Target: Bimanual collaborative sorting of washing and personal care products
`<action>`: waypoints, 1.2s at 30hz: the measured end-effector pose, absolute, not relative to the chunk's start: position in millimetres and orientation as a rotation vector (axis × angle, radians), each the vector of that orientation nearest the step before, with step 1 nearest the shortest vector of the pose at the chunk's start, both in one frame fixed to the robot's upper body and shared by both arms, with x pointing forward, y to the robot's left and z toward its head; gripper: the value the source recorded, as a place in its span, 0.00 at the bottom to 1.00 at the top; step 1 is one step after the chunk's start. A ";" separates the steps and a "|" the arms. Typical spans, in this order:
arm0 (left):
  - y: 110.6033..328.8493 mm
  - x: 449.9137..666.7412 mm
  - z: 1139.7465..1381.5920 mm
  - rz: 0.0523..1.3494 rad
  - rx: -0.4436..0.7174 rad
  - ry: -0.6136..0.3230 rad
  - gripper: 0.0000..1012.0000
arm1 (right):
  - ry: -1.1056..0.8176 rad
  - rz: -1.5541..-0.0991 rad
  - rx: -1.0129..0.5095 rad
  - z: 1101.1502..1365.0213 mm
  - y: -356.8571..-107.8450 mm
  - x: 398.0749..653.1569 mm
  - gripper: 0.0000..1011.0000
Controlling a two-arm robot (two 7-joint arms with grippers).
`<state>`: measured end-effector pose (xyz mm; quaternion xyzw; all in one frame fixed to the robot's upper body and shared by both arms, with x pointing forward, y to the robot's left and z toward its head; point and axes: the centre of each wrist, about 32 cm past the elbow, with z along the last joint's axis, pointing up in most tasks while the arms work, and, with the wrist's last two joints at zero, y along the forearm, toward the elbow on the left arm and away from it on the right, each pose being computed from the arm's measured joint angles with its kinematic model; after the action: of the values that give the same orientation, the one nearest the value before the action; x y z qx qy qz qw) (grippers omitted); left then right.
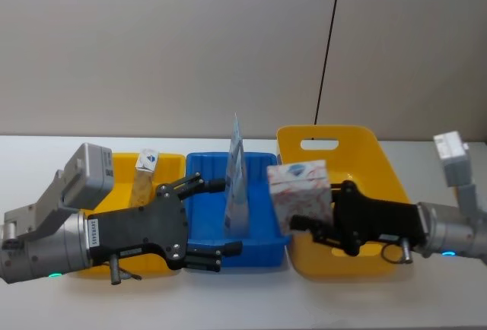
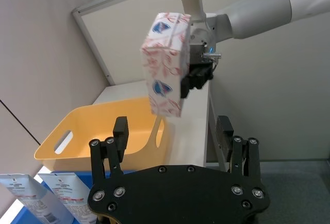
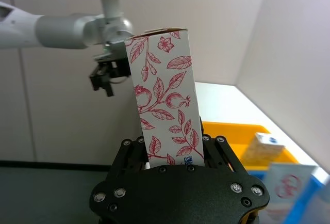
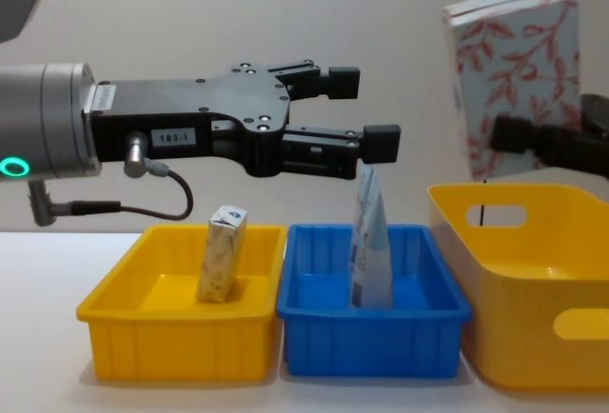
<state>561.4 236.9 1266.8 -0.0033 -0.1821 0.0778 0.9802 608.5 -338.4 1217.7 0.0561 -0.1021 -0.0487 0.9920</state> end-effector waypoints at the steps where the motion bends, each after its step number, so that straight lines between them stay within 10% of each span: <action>1: 236.9 561.4 1266.8 0.157 -0.007 -0.367 0.99 | -0.208 -0.121 0.115 1218.2 -343.1 606.6 0.37; 36: 236.9 561.4 1266.8 0.157 -0.007 -0.367 0.99 | -0.193 -0.661 0.025 1210.3 -380.7 568.1 0.37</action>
<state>561.4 236.9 1266.8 -0.0033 -0.1821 0.0778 0.9802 568.1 -380.7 1210.3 0.0124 -0.0948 -0.3238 0.9413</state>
